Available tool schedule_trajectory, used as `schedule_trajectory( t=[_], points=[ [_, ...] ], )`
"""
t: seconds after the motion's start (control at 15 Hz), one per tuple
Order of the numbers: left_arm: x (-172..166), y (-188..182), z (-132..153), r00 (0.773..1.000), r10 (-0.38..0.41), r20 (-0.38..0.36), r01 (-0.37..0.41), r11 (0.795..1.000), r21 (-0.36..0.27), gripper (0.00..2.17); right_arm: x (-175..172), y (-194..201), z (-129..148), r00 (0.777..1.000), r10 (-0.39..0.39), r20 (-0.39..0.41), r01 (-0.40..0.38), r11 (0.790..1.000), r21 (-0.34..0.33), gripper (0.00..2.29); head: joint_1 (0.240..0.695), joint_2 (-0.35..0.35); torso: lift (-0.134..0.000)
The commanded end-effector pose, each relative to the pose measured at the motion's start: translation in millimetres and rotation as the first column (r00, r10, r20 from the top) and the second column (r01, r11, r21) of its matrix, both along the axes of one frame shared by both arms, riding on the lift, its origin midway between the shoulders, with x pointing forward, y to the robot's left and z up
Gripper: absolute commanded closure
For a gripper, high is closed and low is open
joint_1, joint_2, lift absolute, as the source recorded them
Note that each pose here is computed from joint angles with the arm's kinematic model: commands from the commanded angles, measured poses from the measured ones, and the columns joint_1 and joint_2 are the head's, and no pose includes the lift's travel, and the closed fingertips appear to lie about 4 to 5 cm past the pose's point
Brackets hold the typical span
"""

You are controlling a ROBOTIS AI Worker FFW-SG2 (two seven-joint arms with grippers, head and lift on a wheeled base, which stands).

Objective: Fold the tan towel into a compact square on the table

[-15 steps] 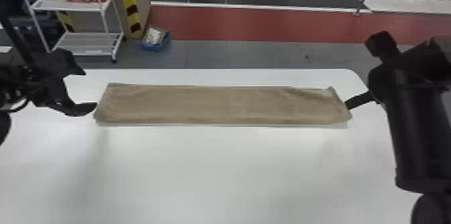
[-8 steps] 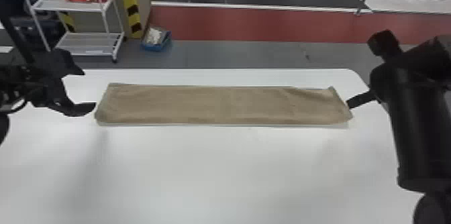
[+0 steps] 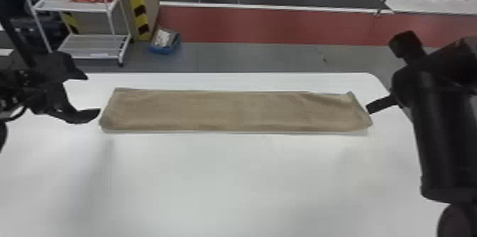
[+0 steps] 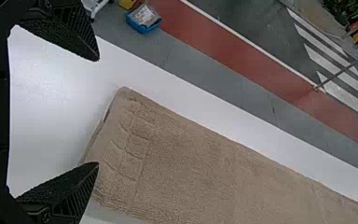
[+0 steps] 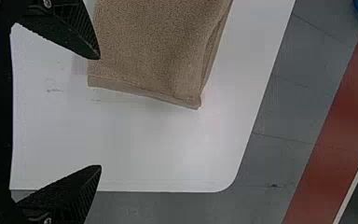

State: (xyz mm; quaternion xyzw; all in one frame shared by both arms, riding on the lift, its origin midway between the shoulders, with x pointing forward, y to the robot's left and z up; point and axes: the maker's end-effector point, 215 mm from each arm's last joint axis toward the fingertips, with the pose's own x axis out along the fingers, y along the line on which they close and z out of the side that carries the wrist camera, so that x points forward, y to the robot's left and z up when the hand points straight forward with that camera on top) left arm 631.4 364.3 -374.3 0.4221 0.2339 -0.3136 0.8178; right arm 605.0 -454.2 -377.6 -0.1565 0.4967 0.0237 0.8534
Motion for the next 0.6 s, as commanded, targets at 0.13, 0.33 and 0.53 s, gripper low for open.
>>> schedule_trajectory(
  t=[0.13,0.33,0.53],
  points=[
    [-7.0,-6.7,18.7,0.992,0.124,-0.021,-0.126,0.967,-0.22,0.08,-4.9,-16.1,5.6,0.997,-0.055,0.059,0.054,0.998,0.025,0.04,0.695,-0.08,-0.123],
    [-15.4,-27.5,9.9,0.978,0.202,-0.051,-0.208,0.927,-0.312,0.08,-21.6,-53.1,4.6,0.968,-0.201,0.154,0.183,0.975,0.125,0.04,0.688,-0.108,-0.123],
    [-10.5,-49.3,3.4,0.945,0.299,-0.129,-0.324,0.817,-0.476,0.08,-41.2,-73.3,-4.6,0.936,-0.295,0.193,0.25,0.942,0.225,0.04,0.695,-0.15,-0.123]
  ],
)
